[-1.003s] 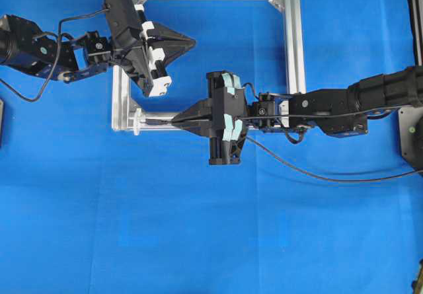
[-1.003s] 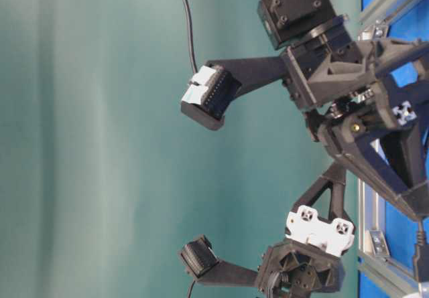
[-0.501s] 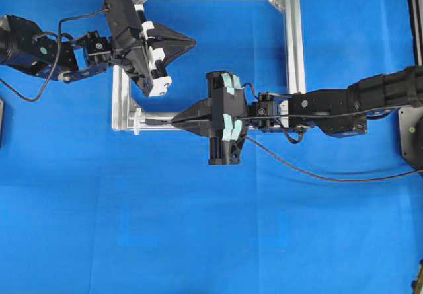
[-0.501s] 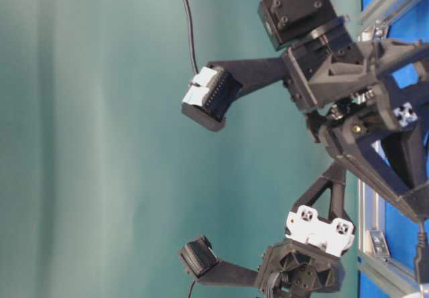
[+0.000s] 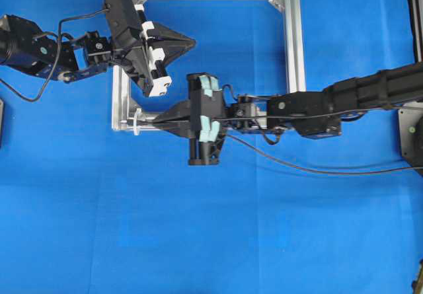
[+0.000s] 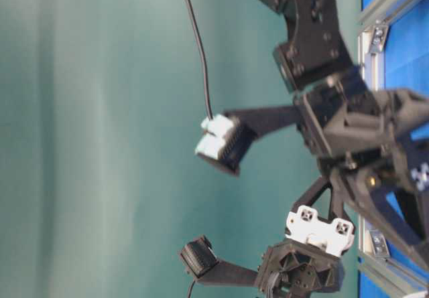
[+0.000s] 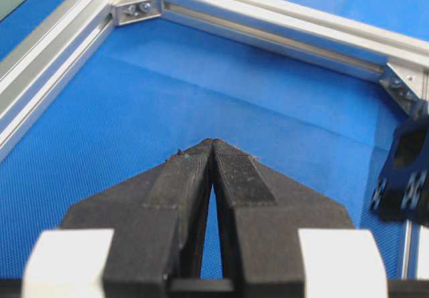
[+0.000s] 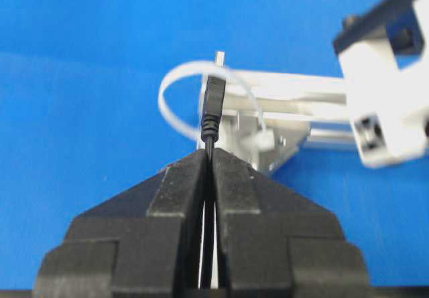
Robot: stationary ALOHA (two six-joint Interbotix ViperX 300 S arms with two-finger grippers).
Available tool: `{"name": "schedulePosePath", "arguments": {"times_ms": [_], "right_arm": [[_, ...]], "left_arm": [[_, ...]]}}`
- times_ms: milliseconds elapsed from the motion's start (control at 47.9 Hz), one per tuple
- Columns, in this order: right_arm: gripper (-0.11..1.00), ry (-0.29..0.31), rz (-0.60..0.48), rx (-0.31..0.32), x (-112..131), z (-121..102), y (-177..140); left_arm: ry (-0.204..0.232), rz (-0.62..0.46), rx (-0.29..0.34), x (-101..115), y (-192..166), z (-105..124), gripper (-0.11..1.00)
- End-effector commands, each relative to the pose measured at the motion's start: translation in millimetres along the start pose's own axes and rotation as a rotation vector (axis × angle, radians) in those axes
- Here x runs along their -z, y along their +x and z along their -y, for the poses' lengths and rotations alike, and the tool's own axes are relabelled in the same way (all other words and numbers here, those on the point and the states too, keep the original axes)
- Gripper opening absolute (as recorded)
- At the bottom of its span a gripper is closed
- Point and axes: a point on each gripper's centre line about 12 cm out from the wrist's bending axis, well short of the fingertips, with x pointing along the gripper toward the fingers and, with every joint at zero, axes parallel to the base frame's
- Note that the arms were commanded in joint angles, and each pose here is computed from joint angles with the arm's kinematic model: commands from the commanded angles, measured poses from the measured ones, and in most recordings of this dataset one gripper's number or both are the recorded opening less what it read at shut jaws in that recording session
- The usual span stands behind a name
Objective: Insert the wire through the string loop located on the left side.
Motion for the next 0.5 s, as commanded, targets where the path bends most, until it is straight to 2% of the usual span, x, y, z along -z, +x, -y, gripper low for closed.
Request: {"name": "schedulePosePath", "arguments": {"times_ms": [0,480], "right_arm": [[0.0,0.003,0.057,-0.001,-20,0,6],[0.0,0.004,0.066,-0.001,-21,0,16]], "left_arm": [[-0.002,0.053,0.008,-18,-2,2,0.0],[-0.002,0.05,0.008,-17,-3,2,0.0]]}}
